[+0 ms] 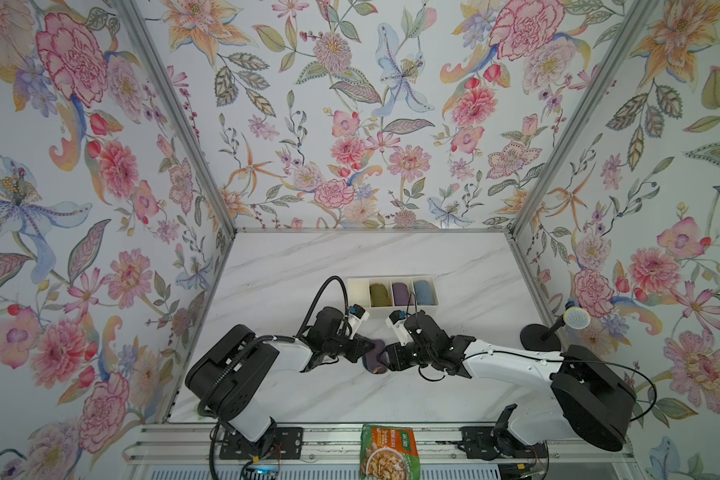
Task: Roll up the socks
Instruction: 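Hold the rolled sock upright with the right gripper while the left gripper presses it, then squeeze the purple roll between the right gripper fingers while the left gripper pins it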
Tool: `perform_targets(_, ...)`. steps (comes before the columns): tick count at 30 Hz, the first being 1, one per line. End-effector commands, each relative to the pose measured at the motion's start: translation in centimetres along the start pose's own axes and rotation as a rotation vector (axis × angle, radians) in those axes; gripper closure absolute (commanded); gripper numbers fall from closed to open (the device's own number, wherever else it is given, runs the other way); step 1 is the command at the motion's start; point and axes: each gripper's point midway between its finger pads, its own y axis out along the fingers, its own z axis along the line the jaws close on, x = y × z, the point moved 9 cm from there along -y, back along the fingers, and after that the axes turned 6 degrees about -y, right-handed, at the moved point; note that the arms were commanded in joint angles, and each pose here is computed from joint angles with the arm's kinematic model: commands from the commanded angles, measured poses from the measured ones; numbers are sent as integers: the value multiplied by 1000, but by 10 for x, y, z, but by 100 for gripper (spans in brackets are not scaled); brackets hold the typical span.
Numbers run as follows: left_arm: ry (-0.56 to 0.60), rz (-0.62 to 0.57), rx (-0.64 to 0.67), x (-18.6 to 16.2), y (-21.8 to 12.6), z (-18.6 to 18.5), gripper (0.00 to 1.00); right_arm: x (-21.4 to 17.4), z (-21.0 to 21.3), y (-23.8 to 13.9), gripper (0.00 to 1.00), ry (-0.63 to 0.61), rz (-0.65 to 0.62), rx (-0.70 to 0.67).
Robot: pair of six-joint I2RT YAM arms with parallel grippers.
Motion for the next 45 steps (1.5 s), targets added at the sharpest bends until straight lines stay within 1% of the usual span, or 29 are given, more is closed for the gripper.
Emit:
perform_targets(1, -93, 185, 149, -50, -2, 23, 100, 9, 4, -7, 54, 41, -58, 95)
perform_targets(5, -90, 178, 145, -49, -2, 22, 100, 12, 3, -2, 64, 51, -54, 100)
perform_targets(8, -90, 176, 143, -50, -3, 22, 100, 13, 2, 4, 69, 61, -47, 106)
perform_targets(14, -90, 170, 140, -49, -4, 21, 100, 10, 5, 13, 72, 61, -20, 122)
perform_targets(23, -92, 164, 135, -46, -6, 18, 100, -3, 7, 25, 75, 58, 53, 104)
perform_targets(26, -93, 166, 135, -46, -7, 17, 100, -7, 6, 28, 77, 45, 85, 67)
perform_targets(29, -90, 165, 136, -45, -9, 16, 100, -10, 6, 32, 79, 16, 132, -8)
perform_targets(33, -88, 170, 143, -45, -11, 15, 100, -13, 10, 39, 81, -55, 192, -119)
perform_targets(38, -90, 173, 144, -45, -11, 15, 100, -17, 16, 51, 83, -125, 263, -210)
perform_targets(44, -95, 185, 148, -47, -11, 15, 100, -21, 13, 59, 83, -135, 302, -256)
perform_targets(45, -79, 162, 139, -42, -15, 11, 100, -22, 12, 59, 84, -134, 306, -262)
